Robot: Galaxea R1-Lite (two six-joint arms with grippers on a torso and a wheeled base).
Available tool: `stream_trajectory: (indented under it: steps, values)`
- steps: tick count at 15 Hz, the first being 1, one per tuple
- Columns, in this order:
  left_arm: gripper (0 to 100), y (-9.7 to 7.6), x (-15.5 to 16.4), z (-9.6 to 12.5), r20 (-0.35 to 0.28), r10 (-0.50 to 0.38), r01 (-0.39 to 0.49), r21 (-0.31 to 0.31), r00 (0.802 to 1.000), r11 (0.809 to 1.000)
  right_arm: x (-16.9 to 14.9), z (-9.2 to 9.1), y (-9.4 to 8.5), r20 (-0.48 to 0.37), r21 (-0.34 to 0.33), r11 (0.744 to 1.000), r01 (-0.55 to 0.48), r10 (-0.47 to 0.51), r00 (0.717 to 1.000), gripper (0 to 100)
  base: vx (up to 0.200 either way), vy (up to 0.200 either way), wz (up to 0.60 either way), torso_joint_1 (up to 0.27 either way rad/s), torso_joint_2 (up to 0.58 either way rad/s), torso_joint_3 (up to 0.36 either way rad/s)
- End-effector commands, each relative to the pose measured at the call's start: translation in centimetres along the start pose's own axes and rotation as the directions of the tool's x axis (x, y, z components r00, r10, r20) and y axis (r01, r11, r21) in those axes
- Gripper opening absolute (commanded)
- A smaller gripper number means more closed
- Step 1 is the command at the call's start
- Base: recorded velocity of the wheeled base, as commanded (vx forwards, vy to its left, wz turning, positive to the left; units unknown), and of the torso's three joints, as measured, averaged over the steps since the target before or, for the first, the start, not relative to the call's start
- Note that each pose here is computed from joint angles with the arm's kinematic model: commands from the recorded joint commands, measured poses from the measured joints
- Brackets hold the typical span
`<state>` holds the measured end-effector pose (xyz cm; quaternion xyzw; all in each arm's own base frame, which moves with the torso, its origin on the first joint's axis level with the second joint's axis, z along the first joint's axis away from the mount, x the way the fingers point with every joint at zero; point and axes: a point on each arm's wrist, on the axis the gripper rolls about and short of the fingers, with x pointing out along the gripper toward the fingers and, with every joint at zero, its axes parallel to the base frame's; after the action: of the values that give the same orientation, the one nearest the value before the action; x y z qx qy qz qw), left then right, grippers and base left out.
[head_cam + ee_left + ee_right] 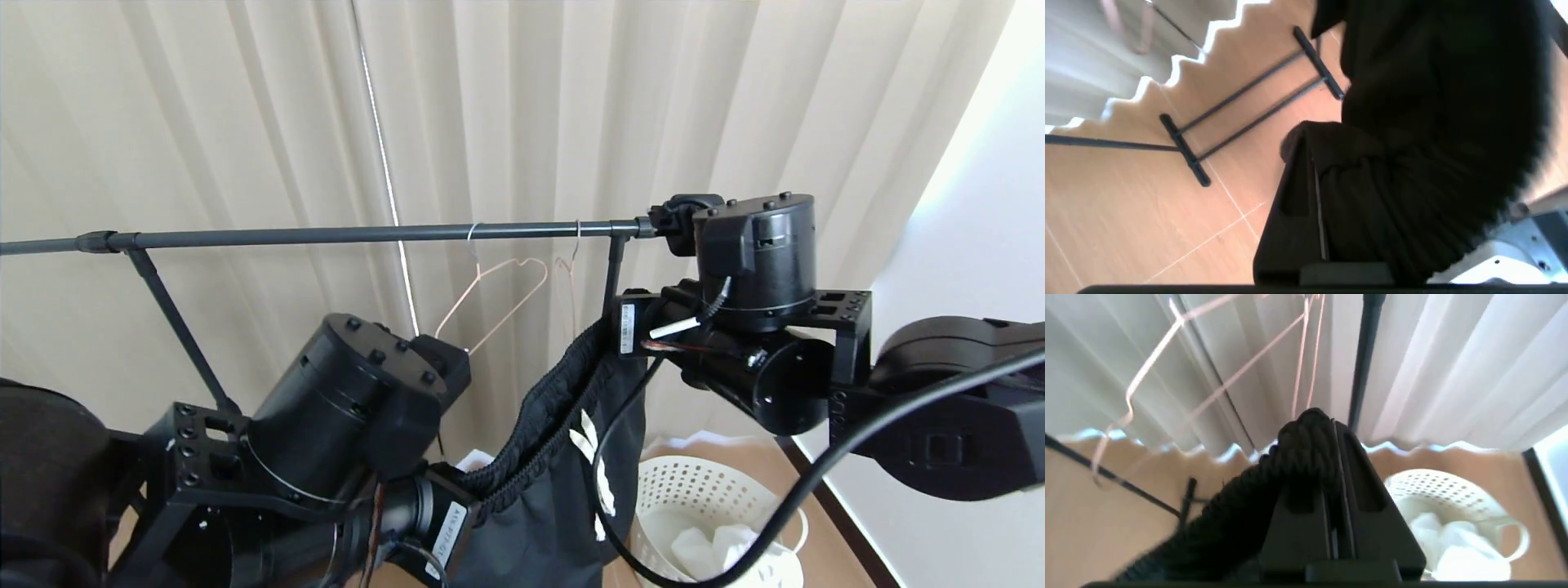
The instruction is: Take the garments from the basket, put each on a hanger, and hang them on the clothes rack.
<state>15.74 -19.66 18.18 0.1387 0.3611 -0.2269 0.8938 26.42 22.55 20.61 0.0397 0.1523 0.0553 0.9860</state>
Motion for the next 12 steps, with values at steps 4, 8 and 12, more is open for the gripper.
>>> stream_trajectory:
  steps: [4,8,12]
  values:
    - [0,-4.3,2.1,-0.8,-0.059,-0.067,0.067,0.003,0.996,0.998,4.4,1.8,1.7,0.061,0.244,0.970,0.003,-0.019,0.998,0,0.000,0.000,0.00,0.000,0.00,0.000]
    - [0,-6.9,2.7,1.0,-0.003,-0.117,0.117,-0.081,0.993,0.990,4.5,2.2,2.1,0.075,0.291,0.957,-0.015,-0.008,0.997,0,0.000,0.000,0.00,0.000,0.00,0.000]
    - [0,-7.4,3.0,1.8,0.015,-0.126,0.127,-0.109,0.992,0.986,4.4,2.1,2.1,0.072,0.288,0.958,-0.011,-0.010,0.997,0,0.000,0.000,0.00,0.000,0.00,0.000]
